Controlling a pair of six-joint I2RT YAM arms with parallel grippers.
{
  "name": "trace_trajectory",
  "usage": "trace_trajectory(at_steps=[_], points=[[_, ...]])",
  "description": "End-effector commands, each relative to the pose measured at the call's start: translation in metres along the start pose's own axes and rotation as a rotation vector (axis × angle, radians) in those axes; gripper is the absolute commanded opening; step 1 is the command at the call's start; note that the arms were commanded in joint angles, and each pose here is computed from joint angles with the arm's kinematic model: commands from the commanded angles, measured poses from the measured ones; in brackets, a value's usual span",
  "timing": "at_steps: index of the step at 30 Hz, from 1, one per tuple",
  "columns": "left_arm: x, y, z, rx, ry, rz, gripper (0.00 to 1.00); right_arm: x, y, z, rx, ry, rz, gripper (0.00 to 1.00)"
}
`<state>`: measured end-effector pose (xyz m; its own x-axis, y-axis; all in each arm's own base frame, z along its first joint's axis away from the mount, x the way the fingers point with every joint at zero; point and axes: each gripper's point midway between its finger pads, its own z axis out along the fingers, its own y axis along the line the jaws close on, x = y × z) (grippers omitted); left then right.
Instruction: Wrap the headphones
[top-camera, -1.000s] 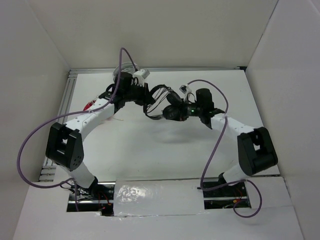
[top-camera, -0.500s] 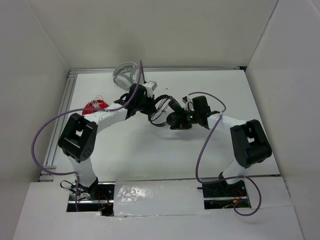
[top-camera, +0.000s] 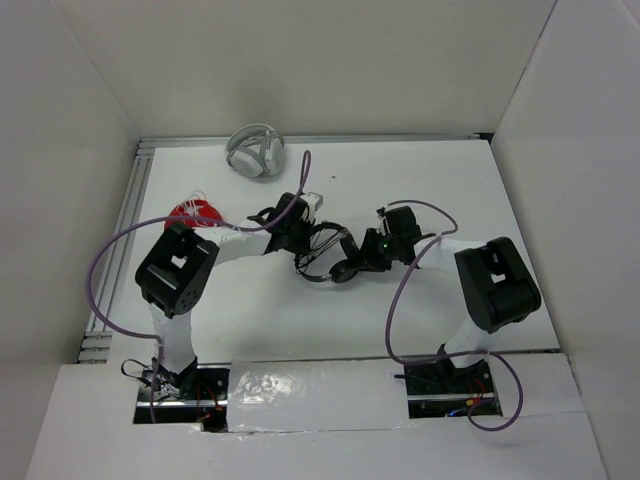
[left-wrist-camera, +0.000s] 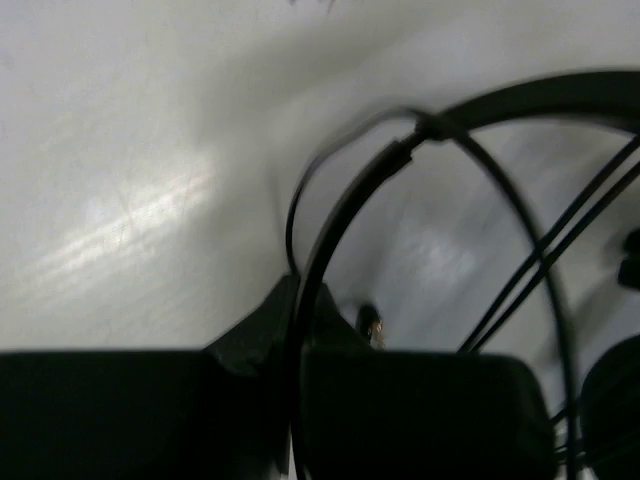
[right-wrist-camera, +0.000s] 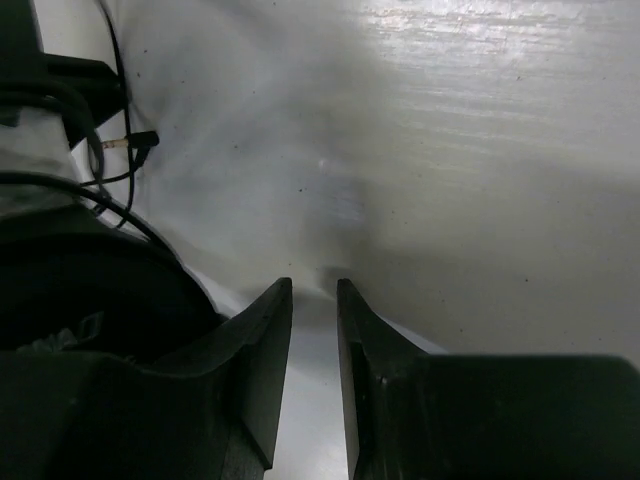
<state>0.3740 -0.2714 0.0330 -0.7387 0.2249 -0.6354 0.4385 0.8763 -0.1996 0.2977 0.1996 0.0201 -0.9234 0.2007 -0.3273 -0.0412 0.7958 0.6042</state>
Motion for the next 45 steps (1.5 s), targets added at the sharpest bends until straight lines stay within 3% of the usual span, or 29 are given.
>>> trace_trajectory(at_steps=[1, 7, 13, 21, 24, 25, 28, 33, 42, 45], points=[[0.025, -0.003, 0.01, -0.028, 0.052, 0.023, 0.0, -0.009, 0.001, 0.003, 0.031, -0.091, -0.004, 0.33], [0.041, 0.006, 0.009, -0.093, 0.086, -0.008, 0.0, -0.019, -0.008, -0.013, 0.129, -0.161, 0.036, 0.33], [0.049, 0.014, 0.003, -0.181, 0.123, -0.082, 0.0, -0.043, -0.027, -0.047, 0.309, -0.33, 0.09, 0.33], [0.037, 0.008, -0.008, -0.225, 0.112, -0.083, 0.01, -0.058, -0.012, -0.079, 0.29, -0.432, 0.066, 0.37], [0.036, 0.006, -0.011, -0.242, 0.121, -0.096, 0.15, -0.058, -0.008, -0.086, 0.277, -0.452, 0.058, 0.38], [0.037, 0.009, -0.013, -0.262, 0.128, -0.101, 0.26, -0.06, -0.004, -0.09, 0.261, -0.471, 0.044, 0.39], [0.029, 0.007, -0.022, -0.283, 0.113, -0.116, 0.36, -0.065, 0.006, -0.105, 0.22, -0.533, 0.036, 0.4], [0.022, 0.007, -0.038, -0.331, 0.105, -0.143, 0.35, -0.067, 0.013, -0.12, 0.189, -0.594, 0.029, 0.41], [0.026, 0.015, -0.061, -0.415, 0.129, -0.203, 0.52, -0.067, 0.012, -0.129, 0.199, -0.626, 0.031, 0.44], [0.031, 0.022, -0.081, -0.492, 0.139, -0.285, 0.56, -0.069, 0.013, -0.133, 0.192, -0.648, 0.039, 0.46]])
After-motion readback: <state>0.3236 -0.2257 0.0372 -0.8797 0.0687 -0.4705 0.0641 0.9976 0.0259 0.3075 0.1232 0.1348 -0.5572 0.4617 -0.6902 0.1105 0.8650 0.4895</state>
